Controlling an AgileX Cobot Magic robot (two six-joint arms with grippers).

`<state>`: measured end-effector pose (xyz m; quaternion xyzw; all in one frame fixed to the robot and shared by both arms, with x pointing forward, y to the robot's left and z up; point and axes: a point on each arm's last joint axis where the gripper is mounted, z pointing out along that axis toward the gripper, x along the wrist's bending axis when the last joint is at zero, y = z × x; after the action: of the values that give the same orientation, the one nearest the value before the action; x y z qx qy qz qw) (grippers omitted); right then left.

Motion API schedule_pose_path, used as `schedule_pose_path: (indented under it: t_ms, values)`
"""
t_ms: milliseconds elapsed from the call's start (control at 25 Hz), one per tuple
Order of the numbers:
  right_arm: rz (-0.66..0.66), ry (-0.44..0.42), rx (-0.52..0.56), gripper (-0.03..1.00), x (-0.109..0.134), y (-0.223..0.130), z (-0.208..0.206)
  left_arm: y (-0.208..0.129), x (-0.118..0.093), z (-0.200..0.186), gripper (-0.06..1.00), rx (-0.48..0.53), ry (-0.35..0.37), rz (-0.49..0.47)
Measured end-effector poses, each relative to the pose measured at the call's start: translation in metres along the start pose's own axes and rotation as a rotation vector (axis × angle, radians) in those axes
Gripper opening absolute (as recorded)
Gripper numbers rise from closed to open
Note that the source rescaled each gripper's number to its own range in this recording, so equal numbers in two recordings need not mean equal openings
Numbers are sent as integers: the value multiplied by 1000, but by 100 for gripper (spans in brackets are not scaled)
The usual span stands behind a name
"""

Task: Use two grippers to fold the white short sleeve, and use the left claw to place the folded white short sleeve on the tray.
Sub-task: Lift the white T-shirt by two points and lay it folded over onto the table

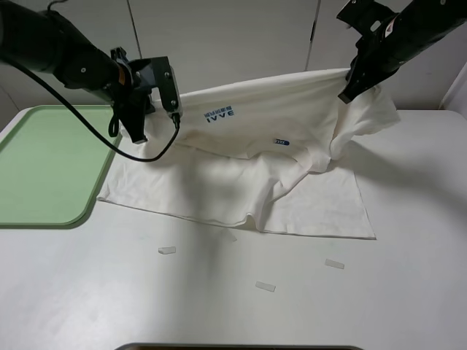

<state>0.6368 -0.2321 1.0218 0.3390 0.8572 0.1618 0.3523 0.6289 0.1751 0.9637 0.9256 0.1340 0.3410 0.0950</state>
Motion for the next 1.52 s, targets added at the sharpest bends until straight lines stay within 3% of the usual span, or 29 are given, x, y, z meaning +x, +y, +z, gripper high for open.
schedule_pose_path:
  t_ms: [280,840,1040,1280,1520]
  values:
    - [-8,91,69,2,9,-6,0,-15,-29,7,0,35,-77,30]
    - [49,357,270,2,33,-22,-8,-23,-36,5,0,137,-153,44]
    - [73,453,353,2,41,-28,-14,-23,-35,-7,0,148,-191,28]
    - [101,546,419,2,48,-32,-20,-26,-47,-11,0,194,-321,-61]
    - [102,583,460,2,50,-35,-23,-27,-49,-11,0,195,-342,-84]
